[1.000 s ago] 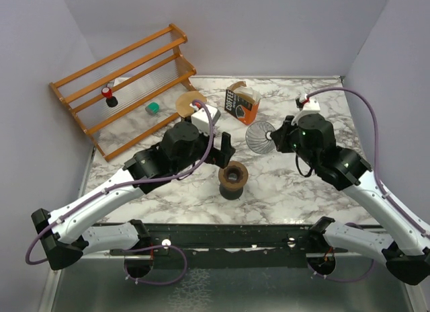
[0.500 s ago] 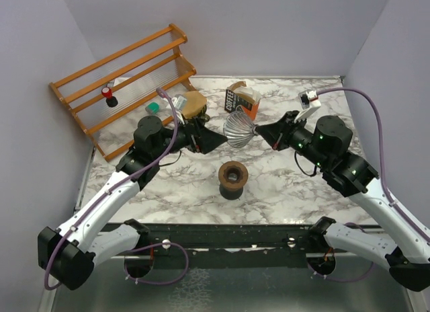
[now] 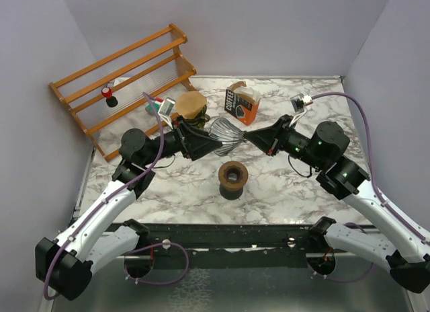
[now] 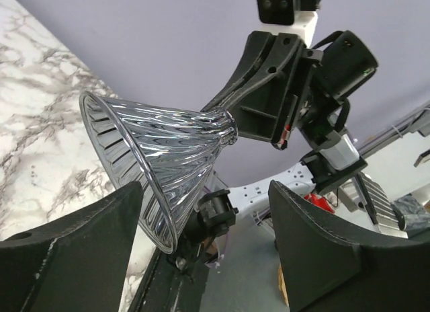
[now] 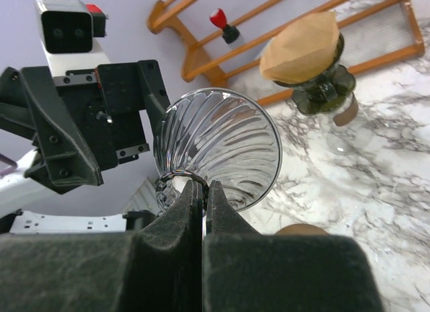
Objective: Place the coffee filter in the dripper
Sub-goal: Pick up the coffee dripper from the center of the board.
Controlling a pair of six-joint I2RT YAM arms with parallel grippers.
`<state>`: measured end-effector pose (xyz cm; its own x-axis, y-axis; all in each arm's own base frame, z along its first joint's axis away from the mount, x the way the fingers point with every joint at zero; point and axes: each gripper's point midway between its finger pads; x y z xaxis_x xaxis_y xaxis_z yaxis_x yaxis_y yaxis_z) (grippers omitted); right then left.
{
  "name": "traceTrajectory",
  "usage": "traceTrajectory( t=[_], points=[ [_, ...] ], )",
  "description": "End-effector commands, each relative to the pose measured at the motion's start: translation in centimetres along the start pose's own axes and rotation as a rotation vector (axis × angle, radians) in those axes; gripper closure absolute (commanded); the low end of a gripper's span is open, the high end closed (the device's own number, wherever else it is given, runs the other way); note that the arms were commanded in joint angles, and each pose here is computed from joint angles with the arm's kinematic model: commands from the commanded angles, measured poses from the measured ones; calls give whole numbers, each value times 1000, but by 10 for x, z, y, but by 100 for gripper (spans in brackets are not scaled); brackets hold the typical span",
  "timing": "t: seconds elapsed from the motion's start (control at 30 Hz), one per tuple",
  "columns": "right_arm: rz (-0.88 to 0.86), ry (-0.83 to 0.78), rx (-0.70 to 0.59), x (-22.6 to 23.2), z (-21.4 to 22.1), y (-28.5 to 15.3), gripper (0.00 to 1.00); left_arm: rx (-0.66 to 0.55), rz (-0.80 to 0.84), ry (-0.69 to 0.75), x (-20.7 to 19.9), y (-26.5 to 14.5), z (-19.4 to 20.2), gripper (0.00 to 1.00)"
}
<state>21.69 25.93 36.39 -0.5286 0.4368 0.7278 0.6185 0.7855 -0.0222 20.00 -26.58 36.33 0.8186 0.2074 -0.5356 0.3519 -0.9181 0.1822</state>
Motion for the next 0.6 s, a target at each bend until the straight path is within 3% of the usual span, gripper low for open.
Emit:
traceTrajectory(
  t=[0.0,0.57],
  points=[
    [-176,19,-55,40,-16,-9,99,-50,111,46,-28,-7,-13,26],
    [-286,86,-95,56,-15,-26,99,-100,233,54,-56,-16,-21,73]
  ],
)
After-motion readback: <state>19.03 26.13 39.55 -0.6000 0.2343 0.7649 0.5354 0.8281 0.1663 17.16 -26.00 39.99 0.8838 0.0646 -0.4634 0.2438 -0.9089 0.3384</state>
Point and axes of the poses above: each gripper's point midway between its finger pads, its own y axis out along the fingers, its own x axis along the line the jaws close on, z = x × y, and after that the axes turned 12 degrees about y, right-handed
